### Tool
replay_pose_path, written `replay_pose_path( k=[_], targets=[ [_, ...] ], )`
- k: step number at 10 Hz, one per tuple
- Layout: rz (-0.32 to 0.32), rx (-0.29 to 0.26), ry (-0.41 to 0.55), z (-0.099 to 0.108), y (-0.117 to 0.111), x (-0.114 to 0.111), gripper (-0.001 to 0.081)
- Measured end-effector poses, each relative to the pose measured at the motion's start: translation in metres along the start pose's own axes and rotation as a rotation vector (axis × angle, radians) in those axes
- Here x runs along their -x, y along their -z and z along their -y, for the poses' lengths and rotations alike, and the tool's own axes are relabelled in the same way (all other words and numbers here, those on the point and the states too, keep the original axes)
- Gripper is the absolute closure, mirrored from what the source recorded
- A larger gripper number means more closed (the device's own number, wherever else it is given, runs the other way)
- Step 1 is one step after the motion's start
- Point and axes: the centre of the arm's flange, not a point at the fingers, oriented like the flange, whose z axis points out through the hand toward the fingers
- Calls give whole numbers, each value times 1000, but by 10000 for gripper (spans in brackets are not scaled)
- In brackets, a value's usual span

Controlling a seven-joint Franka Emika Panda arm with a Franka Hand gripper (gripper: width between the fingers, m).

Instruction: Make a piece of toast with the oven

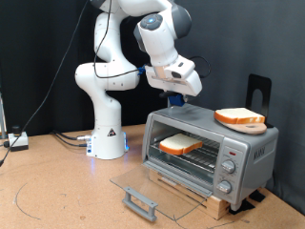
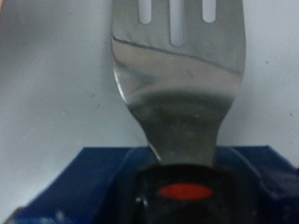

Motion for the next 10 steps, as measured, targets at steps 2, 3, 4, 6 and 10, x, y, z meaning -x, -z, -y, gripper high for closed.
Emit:
replay_pose_path(
  k=[2, 3, 4, 6, 10],
  targets=[
    [-13, -5, 8, 4, -12, -4, 393],
    [-17, -12, 10, 6, -16, -5, 393],
    [-21, -17, 14, 7, -18, -6, 393],
    [-51, -17, 37, 9, -18, -9, 301],
    [-171, 15, 123, 18, 21, -14, 35]
  ],
)
